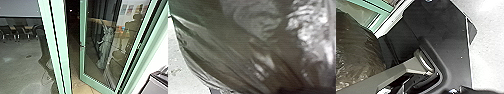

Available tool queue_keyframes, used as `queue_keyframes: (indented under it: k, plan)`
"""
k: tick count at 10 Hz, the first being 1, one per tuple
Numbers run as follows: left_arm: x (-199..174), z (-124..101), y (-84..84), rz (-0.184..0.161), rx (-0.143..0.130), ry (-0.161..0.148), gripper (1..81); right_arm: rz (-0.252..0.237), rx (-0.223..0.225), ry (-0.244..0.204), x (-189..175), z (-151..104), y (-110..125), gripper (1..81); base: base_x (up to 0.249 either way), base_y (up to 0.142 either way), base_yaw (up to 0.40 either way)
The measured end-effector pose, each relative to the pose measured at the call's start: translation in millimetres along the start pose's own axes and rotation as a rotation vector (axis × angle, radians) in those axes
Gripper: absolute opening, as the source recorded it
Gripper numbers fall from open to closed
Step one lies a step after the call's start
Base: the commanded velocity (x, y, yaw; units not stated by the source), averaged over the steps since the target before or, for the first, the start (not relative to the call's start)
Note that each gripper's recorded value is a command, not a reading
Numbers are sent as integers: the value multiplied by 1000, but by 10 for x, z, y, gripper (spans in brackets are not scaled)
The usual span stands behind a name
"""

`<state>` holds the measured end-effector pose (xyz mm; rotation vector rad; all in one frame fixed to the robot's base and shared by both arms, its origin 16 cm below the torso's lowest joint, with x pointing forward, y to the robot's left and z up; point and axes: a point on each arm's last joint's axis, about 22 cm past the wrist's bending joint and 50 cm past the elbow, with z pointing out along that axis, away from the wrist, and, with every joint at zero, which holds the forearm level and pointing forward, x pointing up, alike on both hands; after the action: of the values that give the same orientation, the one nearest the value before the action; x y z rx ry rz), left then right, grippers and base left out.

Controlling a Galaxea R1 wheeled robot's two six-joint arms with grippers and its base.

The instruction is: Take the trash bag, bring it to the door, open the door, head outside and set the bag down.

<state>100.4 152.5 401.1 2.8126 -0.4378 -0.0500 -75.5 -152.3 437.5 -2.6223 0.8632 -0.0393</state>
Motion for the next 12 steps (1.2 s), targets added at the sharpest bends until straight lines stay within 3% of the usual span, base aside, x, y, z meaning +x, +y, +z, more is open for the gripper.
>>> queue_keyframes:
  k: [2,5,7,10,12]
  plan:
    - [-6,0,2,0,-1,-2,10,-13,-11,-12,-70,-8,49,811,0,0,0]
    - [-5,0,2,0,-1,-2,10,-73,-13,-16,-117,9,25,811,0,0,0]
    - [-5,0,2,0,-1,-2,10,-103,-54,-35,-204,26,106,811,0,0,0]
    - [-5,0,2,0,-1,-2,10,-91,-81,10,-79,13,205,811,0,-27,0]
    - [-6,0,2,0,-1,-2,10,-87,-60,8,-89,37,102,811,0,-83,0]
